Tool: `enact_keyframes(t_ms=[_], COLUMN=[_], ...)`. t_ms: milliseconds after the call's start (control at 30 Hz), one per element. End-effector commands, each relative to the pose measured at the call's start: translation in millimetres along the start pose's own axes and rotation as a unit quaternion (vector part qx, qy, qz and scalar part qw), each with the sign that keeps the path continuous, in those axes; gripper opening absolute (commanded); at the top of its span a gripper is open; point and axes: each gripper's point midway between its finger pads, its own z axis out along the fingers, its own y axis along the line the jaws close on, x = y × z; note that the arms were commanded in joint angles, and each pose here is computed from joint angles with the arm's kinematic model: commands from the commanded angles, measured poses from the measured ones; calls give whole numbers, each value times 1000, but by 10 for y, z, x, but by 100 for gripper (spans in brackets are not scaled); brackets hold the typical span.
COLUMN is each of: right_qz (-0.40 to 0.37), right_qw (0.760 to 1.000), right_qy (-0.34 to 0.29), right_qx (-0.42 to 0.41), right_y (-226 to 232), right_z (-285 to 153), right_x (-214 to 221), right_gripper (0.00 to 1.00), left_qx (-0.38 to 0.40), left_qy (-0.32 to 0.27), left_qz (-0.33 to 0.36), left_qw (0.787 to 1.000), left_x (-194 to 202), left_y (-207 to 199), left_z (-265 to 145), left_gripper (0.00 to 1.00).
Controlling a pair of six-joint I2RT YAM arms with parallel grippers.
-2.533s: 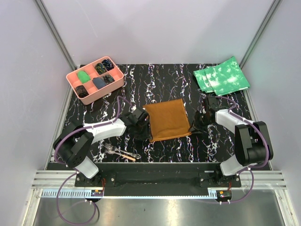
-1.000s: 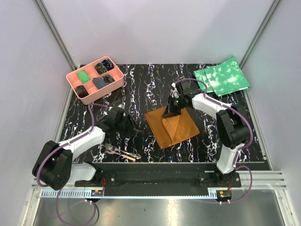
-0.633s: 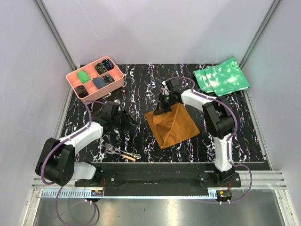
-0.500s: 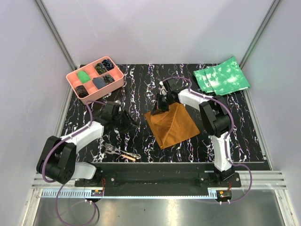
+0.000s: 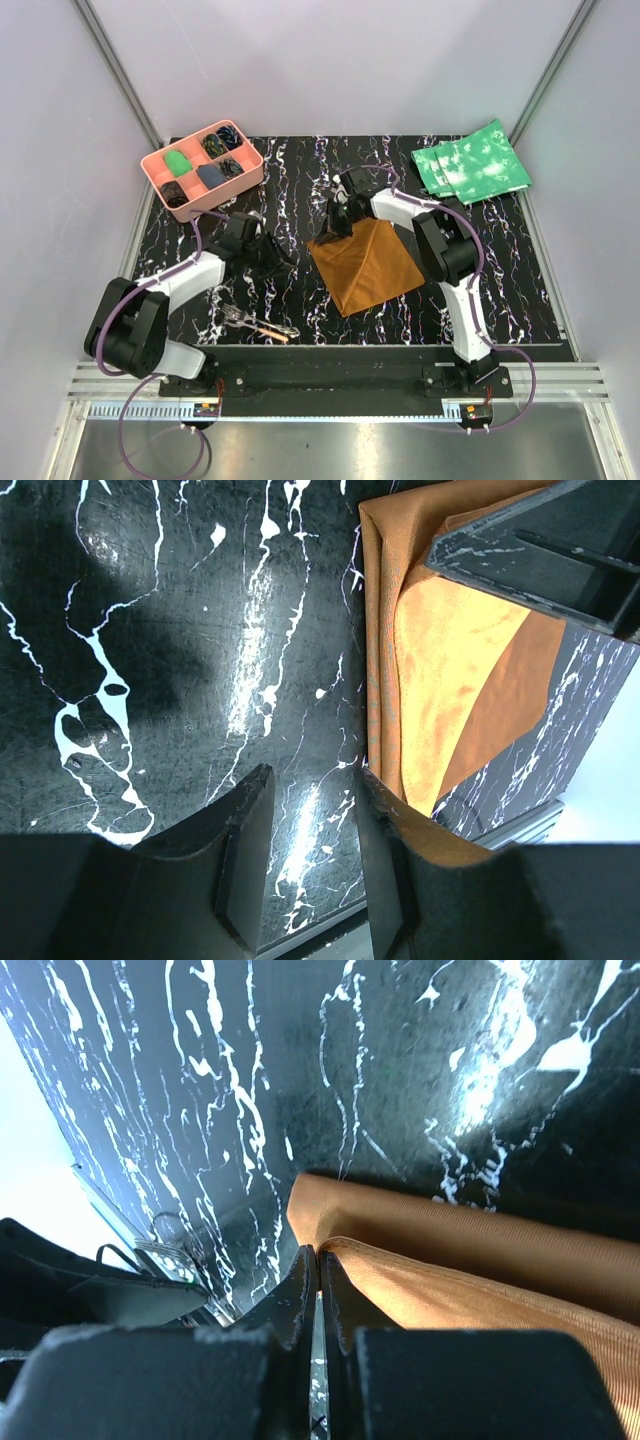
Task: Fold the napkin into a case and place the utensils inside
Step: Fold the top corner of the square-folded napkin at the center of the board, then smooth out the upper triangle-folded napkin at the center of the board.
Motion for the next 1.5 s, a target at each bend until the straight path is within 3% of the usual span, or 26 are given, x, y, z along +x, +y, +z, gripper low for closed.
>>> enact_keyframes(t_ms=[0, 300, 367, 433, 500, 667, 700, 767, 800, 867, 1033, 1133, 1333, 1467], right_qz=[-13, -34, -38, -46, -29, -9, 1, 7, 11, 15, 20, 25, 34, 43], right_qw=[1000, 998, 997, 995, 995, 990, 989, 989, 989, 990, 991, 991, 991, 991], right_qy=[-5, -28, -40, -59, -84, -140, -147, -146, -146, -144, -129, -129, -124, -117], right_qx=[-23, -42, -56, -68, -53, -24, -20, -15, -9, -6, -17, -21, -30, -41], right_y=[170, 402, 518, 619, 406, -149, -301, -487, -569, -724, -946, -1005, -1096, -1142], right_z=[32, -165, -359, -611, -846, -1411, -1498, -1493, -1491, -1461, -1307, -1265, -1160, -1085], right_x=[-82, -210, -262, -313, -394, -539, -598, -618, -640, -696, -827, -885, -926, -933], right_gripper=[5, 37, 46, 49, 52, 49, 41, 36, 27, 22, 17, 15, 13, 12], left_qx=[32, 54, 62, 76, 91, 83, 87, 77, 76, 51, 21, 39, 96, 120], left_qy=[-11, -12, -14, -15, -7, 30, 32, 45, 45, 40, 51, 41, 63, 109], left_qz=[17, 37, 42, 53, 73, 87, 89, 84, 86, 91, 100, 140, 176, 188], left_qw=[999, 998, 997, 996, 993, 992, 992, 993, 992, 994, 993, 989, 978, 969], left_x=[-134, -243, -291, -359, -360, -283, -294, -285, -322, -391, -364, -285, 133, 533], left_y=[-199, -384, -470, -643, -872, -1090, -1177, -1131, -1172, -1111, -940, -1092, -1362, -1440], left_z=[-19, 10, 23, 38, 84, 433, 481, 655, 682, 791, 892, 770, 544, 589], left_gripper=[40, 40, 40, 40, 42, 37, 34, 31, 30, 26, 21, 22, 21, 16])
